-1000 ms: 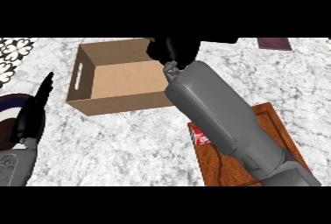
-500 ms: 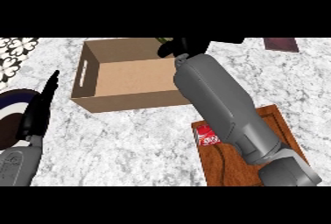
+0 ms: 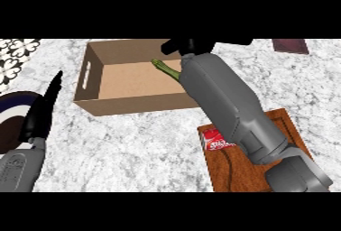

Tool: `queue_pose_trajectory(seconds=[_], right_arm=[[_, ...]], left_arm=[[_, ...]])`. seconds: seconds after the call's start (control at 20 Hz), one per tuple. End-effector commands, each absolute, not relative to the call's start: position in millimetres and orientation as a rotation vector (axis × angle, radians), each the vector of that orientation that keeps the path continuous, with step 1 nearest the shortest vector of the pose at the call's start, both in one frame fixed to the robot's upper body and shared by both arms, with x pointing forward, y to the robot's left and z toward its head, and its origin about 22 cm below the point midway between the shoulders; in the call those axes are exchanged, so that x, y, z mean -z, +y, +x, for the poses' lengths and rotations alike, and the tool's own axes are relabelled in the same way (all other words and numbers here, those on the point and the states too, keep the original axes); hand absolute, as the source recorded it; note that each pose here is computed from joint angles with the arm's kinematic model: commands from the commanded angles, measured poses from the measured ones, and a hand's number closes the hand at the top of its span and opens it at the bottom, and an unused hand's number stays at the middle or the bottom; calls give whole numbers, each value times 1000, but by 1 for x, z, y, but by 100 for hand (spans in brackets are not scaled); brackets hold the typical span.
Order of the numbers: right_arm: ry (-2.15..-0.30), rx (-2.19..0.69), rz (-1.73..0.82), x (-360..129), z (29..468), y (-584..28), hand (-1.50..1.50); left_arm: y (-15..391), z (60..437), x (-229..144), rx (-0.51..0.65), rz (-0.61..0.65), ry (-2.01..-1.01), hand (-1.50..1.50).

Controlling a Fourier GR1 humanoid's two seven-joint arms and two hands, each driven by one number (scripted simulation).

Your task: Pick the squash from the cutting board and place it in the cardboard box

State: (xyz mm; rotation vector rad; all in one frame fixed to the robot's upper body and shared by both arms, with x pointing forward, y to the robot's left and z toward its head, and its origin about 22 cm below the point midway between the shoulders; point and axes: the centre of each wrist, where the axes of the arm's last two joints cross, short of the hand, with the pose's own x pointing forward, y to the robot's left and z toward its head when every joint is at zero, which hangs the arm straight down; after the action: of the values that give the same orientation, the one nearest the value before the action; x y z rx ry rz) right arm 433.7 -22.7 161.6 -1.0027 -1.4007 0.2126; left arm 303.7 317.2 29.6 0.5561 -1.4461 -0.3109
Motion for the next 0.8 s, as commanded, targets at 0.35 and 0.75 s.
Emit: queue_pose_trajectory(seconds=[0.35, 0.75], right_arm=[[-1638, 177, -946, -160, 431, -20, -150], [-1624, 195, -853, -124, 401, -25, -150]], left_arm=[[333, 303, -30, 255, 588, -1428, 0], [365, 267, -16, 228, 655, -1366, 0]])
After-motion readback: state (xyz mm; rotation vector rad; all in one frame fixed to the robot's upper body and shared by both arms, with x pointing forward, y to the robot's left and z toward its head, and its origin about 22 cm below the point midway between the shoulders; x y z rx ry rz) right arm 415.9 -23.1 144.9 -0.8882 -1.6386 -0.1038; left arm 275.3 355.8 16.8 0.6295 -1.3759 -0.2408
